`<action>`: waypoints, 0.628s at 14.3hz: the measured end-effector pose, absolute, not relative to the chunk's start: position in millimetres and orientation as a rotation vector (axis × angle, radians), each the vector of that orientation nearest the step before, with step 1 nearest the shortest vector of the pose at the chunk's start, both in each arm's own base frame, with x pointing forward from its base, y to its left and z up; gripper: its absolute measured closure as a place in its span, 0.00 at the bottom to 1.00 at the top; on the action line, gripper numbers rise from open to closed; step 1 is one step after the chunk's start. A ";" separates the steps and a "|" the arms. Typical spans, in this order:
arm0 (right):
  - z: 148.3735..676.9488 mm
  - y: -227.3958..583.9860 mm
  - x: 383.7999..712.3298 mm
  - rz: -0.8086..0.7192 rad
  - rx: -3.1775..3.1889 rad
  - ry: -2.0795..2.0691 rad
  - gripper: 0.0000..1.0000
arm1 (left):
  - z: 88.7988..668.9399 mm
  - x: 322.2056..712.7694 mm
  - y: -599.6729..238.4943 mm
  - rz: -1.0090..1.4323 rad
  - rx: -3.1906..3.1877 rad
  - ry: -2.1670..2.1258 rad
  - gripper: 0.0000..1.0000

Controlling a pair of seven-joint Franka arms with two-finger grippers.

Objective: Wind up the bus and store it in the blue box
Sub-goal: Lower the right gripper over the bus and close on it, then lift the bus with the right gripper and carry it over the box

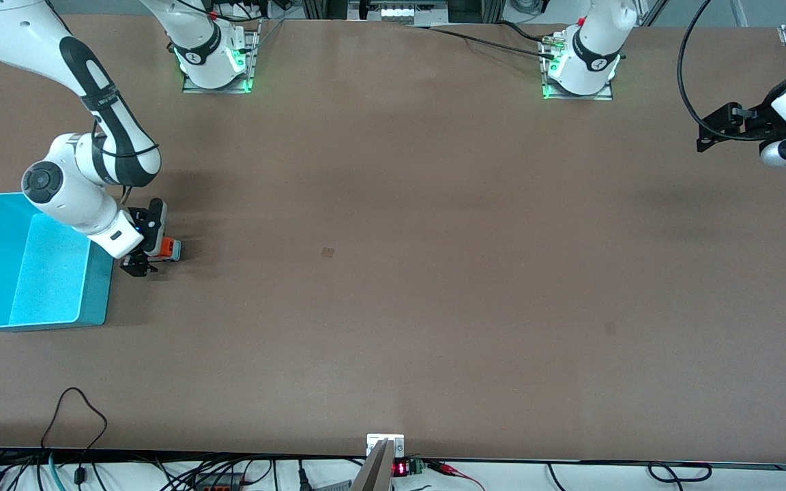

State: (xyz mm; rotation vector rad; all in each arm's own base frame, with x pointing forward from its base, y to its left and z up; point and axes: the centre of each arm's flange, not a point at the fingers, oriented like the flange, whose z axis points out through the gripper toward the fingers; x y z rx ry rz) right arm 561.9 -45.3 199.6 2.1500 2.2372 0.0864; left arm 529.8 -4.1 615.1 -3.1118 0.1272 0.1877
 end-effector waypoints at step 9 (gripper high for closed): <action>194.8 -55.4 561.8 0.098 2.217 2.169 0.47 | 614.6 528.8 -5.2 0.199 -3.111 0.130 0.00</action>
